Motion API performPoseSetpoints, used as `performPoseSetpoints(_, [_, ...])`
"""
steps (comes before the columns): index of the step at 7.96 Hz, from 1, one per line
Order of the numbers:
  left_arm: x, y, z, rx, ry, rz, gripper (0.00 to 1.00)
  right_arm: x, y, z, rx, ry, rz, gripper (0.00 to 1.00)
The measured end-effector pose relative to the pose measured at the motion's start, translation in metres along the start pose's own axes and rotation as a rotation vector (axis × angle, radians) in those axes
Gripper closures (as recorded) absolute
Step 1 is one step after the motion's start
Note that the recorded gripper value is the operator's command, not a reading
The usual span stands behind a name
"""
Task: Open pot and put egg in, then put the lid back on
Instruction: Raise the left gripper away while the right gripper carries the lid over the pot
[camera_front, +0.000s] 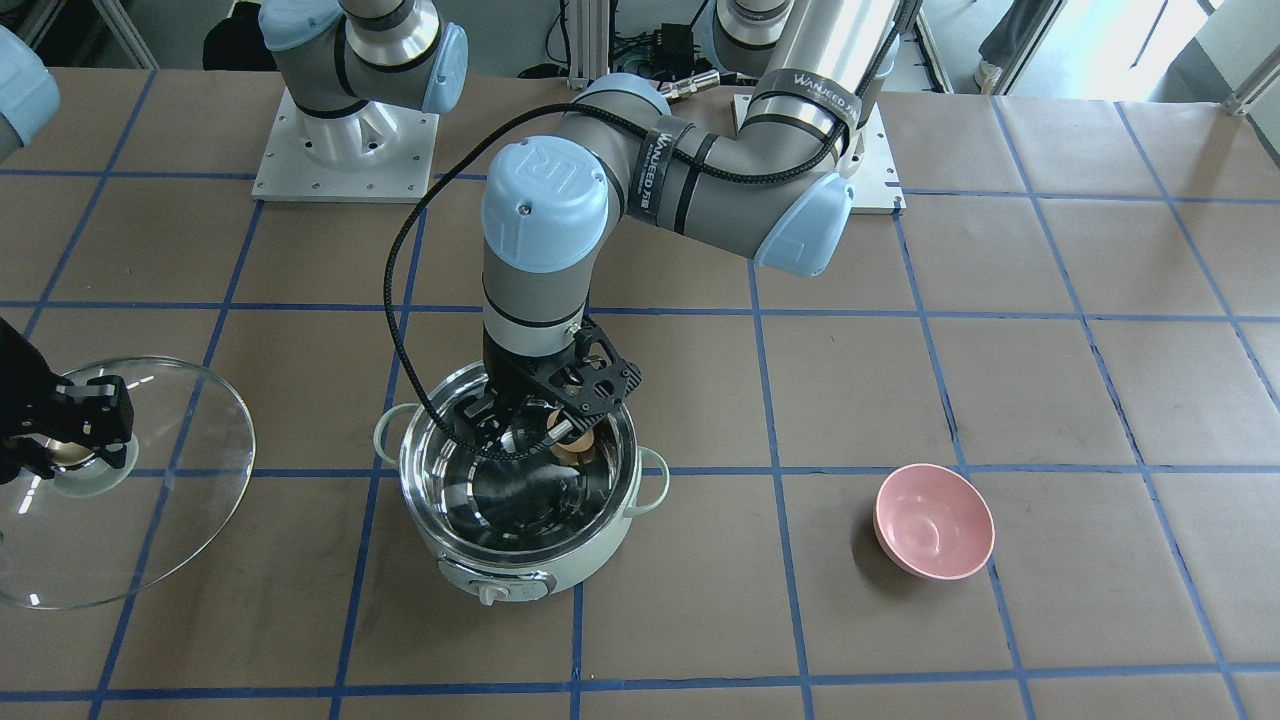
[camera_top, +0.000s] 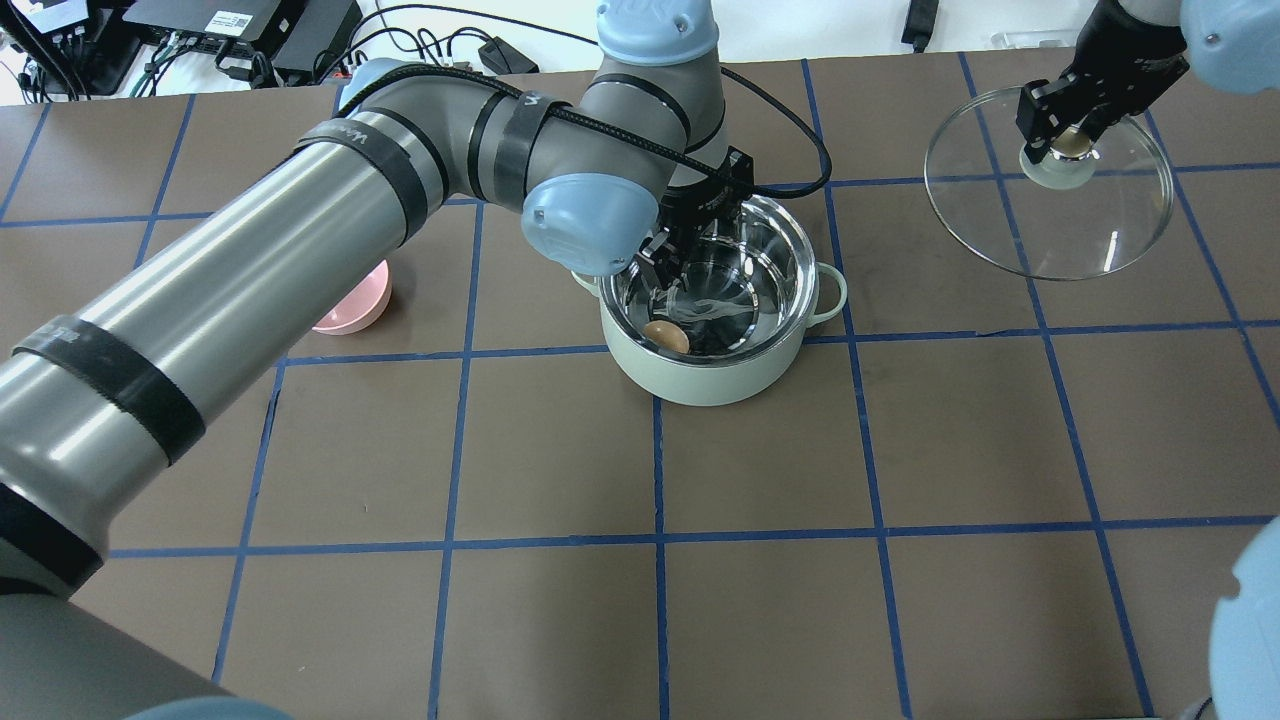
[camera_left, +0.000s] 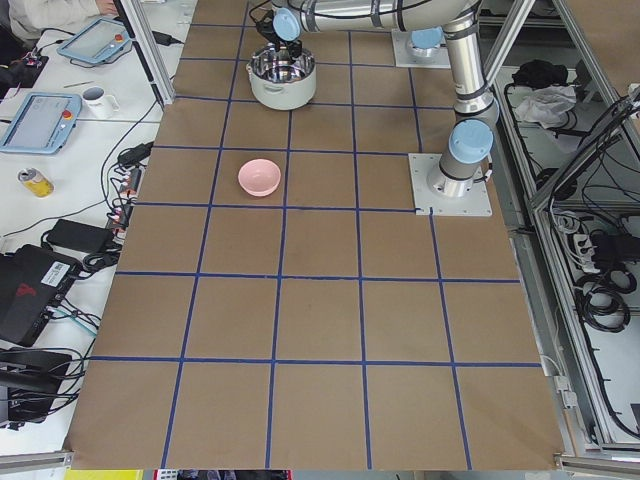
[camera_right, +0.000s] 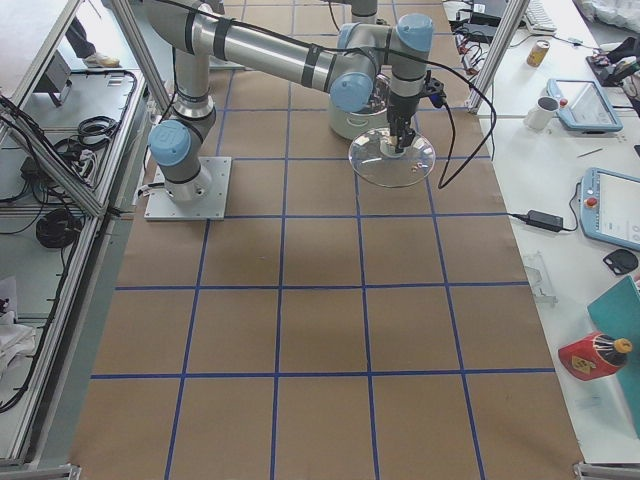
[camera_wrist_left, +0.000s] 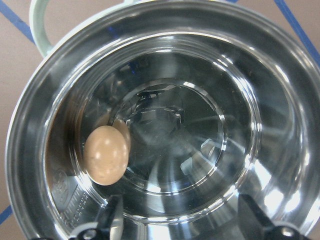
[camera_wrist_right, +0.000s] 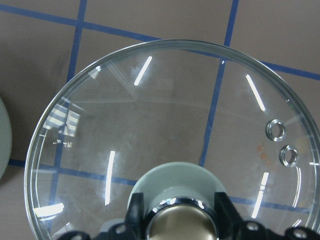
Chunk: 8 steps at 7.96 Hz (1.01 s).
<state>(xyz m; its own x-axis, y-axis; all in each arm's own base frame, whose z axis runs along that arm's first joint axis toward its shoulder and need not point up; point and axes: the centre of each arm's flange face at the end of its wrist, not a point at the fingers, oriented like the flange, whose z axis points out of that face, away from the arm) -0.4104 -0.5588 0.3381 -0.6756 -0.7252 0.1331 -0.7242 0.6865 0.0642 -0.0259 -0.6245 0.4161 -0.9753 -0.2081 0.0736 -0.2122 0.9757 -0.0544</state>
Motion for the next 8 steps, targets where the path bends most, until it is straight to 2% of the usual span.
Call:
performPoseSetpoints(1, [-0.008, -0.003, -0.022, 0.004, -0.002, 0.023, 0.12, -0.007, 0.003, -0.011, 0.004, 0.001, 0.009, 1.0])
performPoseSetpoints(2, [-0.02, -0.015, -0.047, 0.016, -0.016, 0.048, 0.02, -0.019, 0.004, -0.021, 0.01, 0.001, 0.026, 1.0])
performPoseSetpoints(3, [-0.034, -0.032, -0.072, 0.034, -0.027, 0.086, 0.0, -0.045, 0.001, -0.028, 0.017, 0.001, 0.053, 1.0])
performPoseSetpoints(6, [-0.079, -0.083, -0.143, 0.136, -0.033, 0.255, 0.0, -0.146, -0.01, -0.045, 0.044, -0.012, 0.138, 1.0])
performPoseSetpoints(8, [-0.113, -0.105, -0.186, 0.161, -0.049, 0.404, 0.0, -0.214, -0.012, -0.043, 0.038, -0.031, 0.172, 1.0])
